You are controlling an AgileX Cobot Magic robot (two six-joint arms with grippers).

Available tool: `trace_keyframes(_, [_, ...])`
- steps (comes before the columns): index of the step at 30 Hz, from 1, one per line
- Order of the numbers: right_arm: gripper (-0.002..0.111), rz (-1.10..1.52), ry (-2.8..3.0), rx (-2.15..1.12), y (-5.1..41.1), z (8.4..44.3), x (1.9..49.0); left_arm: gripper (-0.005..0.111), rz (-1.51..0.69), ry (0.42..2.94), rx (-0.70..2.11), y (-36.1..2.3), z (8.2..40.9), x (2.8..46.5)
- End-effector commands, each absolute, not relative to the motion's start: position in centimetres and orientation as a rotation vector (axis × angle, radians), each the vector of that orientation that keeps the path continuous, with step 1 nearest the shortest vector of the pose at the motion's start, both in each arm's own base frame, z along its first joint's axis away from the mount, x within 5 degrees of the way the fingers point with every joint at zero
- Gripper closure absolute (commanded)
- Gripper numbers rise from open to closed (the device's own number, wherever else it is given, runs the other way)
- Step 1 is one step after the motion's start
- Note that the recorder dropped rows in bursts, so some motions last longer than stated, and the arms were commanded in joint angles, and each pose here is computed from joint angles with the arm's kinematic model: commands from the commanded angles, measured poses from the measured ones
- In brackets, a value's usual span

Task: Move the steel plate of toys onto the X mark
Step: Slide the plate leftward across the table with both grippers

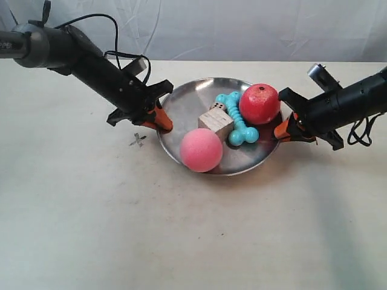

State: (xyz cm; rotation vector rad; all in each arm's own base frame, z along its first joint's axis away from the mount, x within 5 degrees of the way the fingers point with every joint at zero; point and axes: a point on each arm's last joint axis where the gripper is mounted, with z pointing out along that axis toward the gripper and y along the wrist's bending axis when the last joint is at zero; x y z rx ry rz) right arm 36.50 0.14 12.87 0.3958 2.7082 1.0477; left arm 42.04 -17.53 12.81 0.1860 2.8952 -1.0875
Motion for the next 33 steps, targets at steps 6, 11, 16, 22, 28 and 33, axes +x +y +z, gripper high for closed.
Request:
trace_keyframes(6, [0.109, 1.101, 2.744, 0.143, 8.7, 15.5, 37.0, 0.107, -0.822, 2.985, 0.215, -10.4, 15.7, 42.4])
trace_keyframes(11, [0.109, 1.106, 2.74, 0.117, 10.9, 15.9, 37.6, 0.107, -0.721, 3.011, 0.136, -7.0, 16.4, 42.0])
trace_keyframes(16, [0.109, 1.142, 2.789, 0.084, 13.4, 15.0, 38.2, 0.107, -0.701, 3.067, 0.05, -4.8, 15.1, 40.8])
trace_keyframes(22, [0.109, 1.157, 2.847, 0.056, 15.8, 13.2, 38.7, 0.107, -0.69, 3.136, -0.019, -3.5, 13.1, 39.2])
trace_keyframes(28, [0.109, 1.154, 2.901, 0.068, 16.5, 10.8, 38.8, 0.107, -0.637, 3.135, 0.0, -3.2, 12.7, 39.1])
trace_keyframes(33, [0.109, 1.142, 2.927, 0.091, 16.4, 9.4, 38.8, 0.107, -0.575, 3.129, 0.0, -2.5, 12.5, 39.3])
